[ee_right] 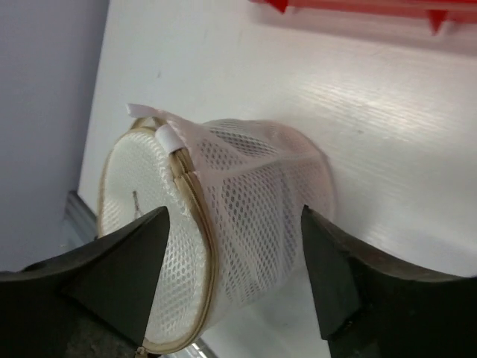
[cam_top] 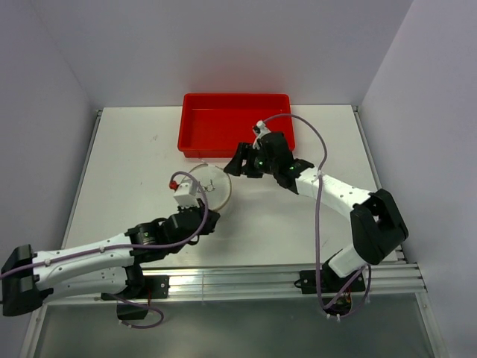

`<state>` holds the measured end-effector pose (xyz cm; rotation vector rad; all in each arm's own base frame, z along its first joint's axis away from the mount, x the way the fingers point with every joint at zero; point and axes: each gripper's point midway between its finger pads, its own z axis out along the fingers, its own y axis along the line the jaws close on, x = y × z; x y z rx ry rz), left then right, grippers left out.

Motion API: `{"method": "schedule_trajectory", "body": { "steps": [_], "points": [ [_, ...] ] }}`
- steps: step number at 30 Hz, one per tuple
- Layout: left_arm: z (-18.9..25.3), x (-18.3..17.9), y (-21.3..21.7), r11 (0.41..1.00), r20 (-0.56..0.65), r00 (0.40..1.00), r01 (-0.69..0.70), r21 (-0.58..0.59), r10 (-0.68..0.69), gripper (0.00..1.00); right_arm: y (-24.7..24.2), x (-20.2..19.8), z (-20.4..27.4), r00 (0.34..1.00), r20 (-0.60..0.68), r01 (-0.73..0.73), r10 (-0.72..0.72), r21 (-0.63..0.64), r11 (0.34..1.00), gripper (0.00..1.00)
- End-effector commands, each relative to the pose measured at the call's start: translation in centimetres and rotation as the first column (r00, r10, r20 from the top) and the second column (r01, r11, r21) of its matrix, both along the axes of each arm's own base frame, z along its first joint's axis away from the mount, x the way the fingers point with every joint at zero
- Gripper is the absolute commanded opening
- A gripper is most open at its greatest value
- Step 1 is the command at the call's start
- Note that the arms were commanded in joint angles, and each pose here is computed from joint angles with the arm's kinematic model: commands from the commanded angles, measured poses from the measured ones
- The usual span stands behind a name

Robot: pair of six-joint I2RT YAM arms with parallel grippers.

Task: Place the bra in the laundry bag and zip it closed

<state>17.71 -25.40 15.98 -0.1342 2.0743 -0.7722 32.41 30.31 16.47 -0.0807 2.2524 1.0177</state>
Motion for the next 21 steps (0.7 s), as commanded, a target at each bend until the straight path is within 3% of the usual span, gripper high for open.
{"method": "schedule_trajectory", "body": {
  "steps": [1,7,14,21],
  "points": [
    [2.7,0.0,-4.2,0.992,0.032,0.994,0.11,-0.068,-0.109,0.0,-1.6,0.4,3.5,0.992,0.114,0.055,-0.058,0.035,0.998,0.8],
    [3.6,1.0,-6.9,0.988,0.063,0.99,0.134,-0.071,-0.13,0.0,-3.3,-5.5,2.8,0.992,0.094,0.07,-0.082,0.125,0.99,0.82],
    [3.0,0.8,-7.8,0.984,0.05,0.986,0.164,-0.071,-0.16,0.0,-3.2,-8.9,1.9,0.997,0.055,0.041,-0.053,0.193,0.98,0.62],
    [2.6,0.6,-7.7,0.983,0.042,0.985,0.169,-0.07,-0.166,0.0,-1.1,-8.8,2.7,0.999,0.047,-0.025,0.015,0.226,0.974,0.45]
  ]
}}
